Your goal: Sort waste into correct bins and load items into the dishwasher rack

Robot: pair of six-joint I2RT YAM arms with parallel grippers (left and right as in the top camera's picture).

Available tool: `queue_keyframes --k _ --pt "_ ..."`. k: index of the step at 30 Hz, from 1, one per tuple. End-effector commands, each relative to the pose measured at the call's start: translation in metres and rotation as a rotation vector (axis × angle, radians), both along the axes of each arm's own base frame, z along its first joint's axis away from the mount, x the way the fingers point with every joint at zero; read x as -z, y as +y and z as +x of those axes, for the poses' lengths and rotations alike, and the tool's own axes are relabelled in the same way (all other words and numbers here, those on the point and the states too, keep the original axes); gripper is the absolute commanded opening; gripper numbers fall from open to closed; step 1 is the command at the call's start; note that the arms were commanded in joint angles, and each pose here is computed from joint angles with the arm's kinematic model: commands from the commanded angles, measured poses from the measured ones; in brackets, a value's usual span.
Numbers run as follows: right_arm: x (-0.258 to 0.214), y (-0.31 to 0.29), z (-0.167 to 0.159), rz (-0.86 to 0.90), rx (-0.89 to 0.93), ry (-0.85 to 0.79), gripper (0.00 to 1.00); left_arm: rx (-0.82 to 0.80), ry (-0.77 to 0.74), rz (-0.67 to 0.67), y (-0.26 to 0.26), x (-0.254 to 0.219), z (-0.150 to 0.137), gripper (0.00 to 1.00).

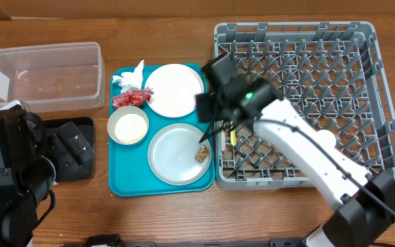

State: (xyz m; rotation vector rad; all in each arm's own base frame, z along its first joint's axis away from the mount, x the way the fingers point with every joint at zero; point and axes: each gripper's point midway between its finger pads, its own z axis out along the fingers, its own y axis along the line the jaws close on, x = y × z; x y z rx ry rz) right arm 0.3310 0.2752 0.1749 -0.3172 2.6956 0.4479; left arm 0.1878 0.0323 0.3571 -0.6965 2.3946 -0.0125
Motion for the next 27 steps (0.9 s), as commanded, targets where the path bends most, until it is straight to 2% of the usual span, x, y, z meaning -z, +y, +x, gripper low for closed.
queue_keyframes --k 1,6,22,25,27 --pt "-0.021 0.03 -0.019 0.063 -0.05 -0.024 0.55 -0.02 -0.007 0.002 0.003 -0.001 0.0 1.0" --pt "-0.022 0.043 -0.03 0.067 -0.088 -0.027 0.59 -0.021 -0.007 0.002 0.003 -0.001 0.0 1.0" --pt "-0.02 0.034 -0.023 0.036 -0.058 -0.044 0.7 -0.021 -0.007 0.002 0.003 -0.001 0.0 1.0" --pt "-0.026 0.017 -0.015 0.016 -0.011 -0.061 0.7 -0.007 -0.032 -0.152 -0.019 -0.002 0.005 1.0" --pt "-0.035 0.003 -0.01 0.021 0.024 -0.074 0.71 0.023 -0.052 -0.193 -0.028 -0.005 0.009 1.0"
